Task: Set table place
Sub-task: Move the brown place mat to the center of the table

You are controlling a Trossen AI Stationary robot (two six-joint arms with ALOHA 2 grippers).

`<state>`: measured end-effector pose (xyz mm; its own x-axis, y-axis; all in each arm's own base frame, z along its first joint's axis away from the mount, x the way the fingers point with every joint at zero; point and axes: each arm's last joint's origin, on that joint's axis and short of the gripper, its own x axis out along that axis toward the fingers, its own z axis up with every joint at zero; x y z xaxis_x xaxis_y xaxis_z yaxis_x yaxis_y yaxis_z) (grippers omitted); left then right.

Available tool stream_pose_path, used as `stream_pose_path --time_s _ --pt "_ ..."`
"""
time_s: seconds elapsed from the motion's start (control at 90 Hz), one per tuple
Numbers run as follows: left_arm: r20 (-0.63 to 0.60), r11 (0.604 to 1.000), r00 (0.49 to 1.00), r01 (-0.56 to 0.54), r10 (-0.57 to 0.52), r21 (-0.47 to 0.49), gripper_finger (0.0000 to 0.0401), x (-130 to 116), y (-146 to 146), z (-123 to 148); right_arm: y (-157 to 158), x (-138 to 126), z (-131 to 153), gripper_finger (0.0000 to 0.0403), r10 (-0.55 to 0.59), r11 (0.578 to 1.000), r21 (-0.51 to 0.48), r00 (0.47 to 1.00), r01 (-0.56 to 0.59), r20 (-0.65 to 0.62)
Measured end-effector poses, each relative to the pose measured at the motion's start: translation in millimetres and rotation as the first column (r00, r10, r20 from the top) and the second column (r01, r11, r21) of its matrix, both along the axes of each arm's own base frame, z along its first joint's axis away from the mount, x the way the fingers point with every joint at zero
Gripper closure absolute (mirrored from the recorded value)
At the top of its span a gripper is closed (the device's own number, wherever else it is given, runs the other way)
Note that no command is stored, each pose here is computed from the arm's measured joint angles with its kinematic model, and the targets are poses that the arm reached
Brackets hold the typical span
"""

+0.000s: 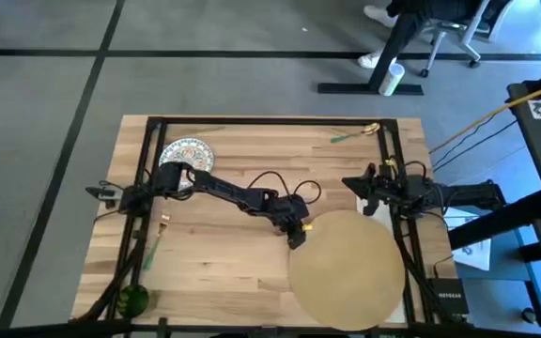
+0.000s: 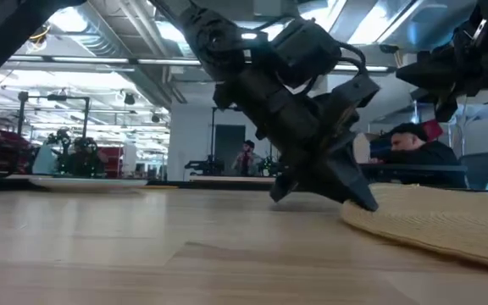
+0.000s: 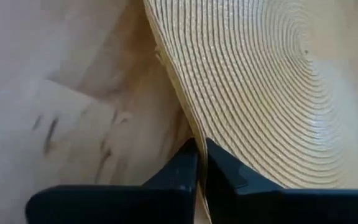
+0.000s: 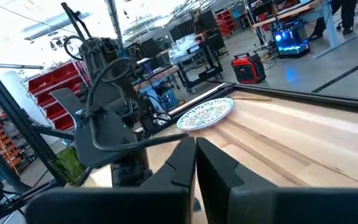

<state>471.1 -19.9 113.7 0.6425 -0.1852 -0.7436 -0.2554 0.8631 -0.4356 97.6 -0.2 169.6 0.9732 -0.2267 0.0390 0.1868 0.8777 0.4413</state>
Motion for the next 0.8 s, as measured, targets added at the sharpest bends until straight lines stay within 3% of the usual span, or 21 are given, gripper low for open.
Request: stream_pose_path --time_s 0.378,0.8 --pt "-0.109 0.986 0.992 -0.045 0.064 0.163 0.0401 -18 21 26 1 0 0 0.0403 0.028 1.0 -0.002 1.0 -0.028 -0.002" --pt "-0.004 0.982 0.999 -0.034 0.036 0.186 0.0401 -24 14 72 3 1 0 0.0403 0.121 0.993 -0.005 0.993 -0.121 -0.001"
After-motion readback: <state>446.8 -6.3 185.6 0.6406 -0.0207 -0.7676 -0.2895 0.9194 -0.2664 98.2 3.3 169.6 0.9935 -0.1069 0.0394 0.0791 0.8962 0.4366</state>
